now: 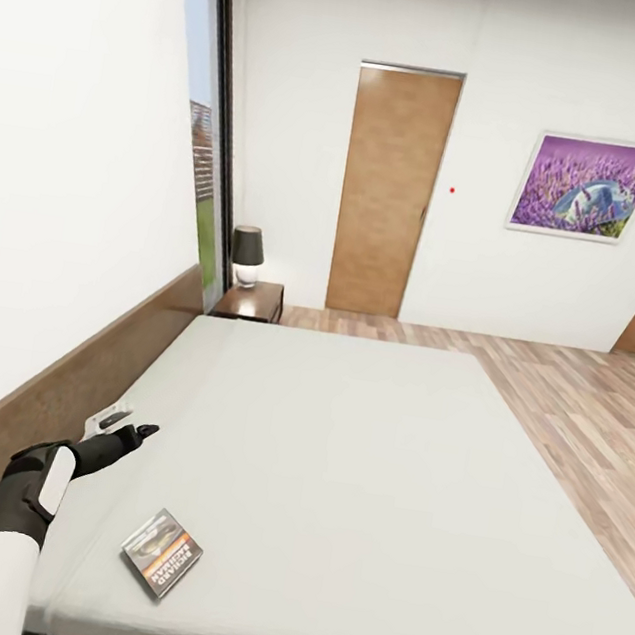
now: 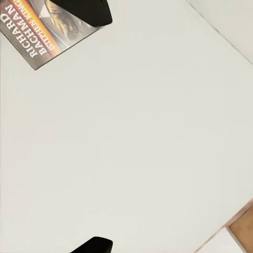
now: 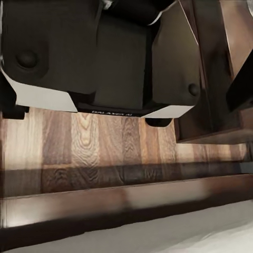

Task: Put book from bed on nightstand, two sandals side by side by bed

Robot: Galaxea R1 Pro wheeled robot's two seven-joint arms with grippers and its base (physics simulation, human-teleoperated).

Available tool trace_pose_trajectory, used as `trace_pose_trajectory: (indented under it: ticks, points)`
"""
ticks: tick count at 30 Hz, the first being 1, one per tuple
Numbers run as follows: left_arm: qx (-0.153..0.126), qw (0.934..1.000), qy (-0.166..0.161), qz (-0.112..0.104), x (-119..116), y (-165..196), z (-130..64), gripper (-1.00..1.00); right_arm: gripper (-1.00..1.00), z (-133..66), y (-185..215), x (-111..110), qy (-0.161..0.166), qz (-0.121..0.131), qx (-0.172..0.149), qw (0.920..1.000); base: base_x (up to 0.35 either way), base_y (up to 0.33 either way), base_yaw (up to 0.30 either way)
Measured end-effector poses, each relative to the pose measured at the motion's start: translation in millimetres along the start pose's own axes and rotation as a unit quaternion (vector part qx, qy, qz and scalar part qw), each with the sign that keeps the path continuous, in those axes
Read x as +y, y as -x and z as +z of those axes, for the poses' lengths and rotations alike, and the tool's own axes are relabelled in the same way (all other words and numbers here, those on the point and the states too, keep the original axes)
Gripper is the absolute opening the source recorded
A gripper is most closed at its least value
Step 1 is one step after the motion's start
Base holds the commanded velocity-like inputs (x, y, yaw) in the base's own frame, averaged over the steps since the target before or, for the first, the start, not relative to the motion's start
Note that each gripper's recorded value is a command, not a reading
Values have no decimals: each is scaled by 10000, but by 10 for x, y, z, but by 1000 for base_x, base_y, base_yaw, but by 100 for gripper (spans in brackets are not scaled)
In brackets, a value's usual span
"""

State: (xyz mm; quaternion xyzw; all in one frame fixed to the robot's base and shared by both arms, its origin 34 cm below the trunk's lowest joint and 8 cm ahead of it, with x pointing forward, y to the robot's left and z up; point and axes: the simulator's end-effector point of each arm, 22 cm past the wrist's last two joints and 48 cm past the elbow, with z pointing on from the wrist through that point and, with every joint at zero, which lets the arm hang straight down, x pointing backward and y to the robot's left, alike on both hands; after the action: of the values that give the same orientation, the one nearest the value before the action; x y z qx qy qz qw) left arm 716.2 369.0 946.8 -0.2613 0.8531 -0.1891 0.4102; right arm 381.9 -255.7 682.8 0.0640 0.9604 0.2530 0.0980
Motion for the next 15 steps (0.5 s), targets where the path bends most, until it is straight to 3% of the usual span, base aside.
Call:
trace_pose_trajectory:
  ticks: [2, 8, 15]
  points:
    - [15, 10000, 5, -5, 6, -16, 11, 100, 100, -75, 21, -53, 100, 14, -18, 9999, 0, 0, 84]
    - [55, 10000, 30, -11, 34, -57, 41, 100, 100, -276, 60, 70, 863, 47, -49, 9962, 0, 0, 80]
    - [106, 9999, 57, -16, 65, -108, 77, 100, 100, -303, 42, 102, 1037, 79, -32, 9946, 0, 0, 78]
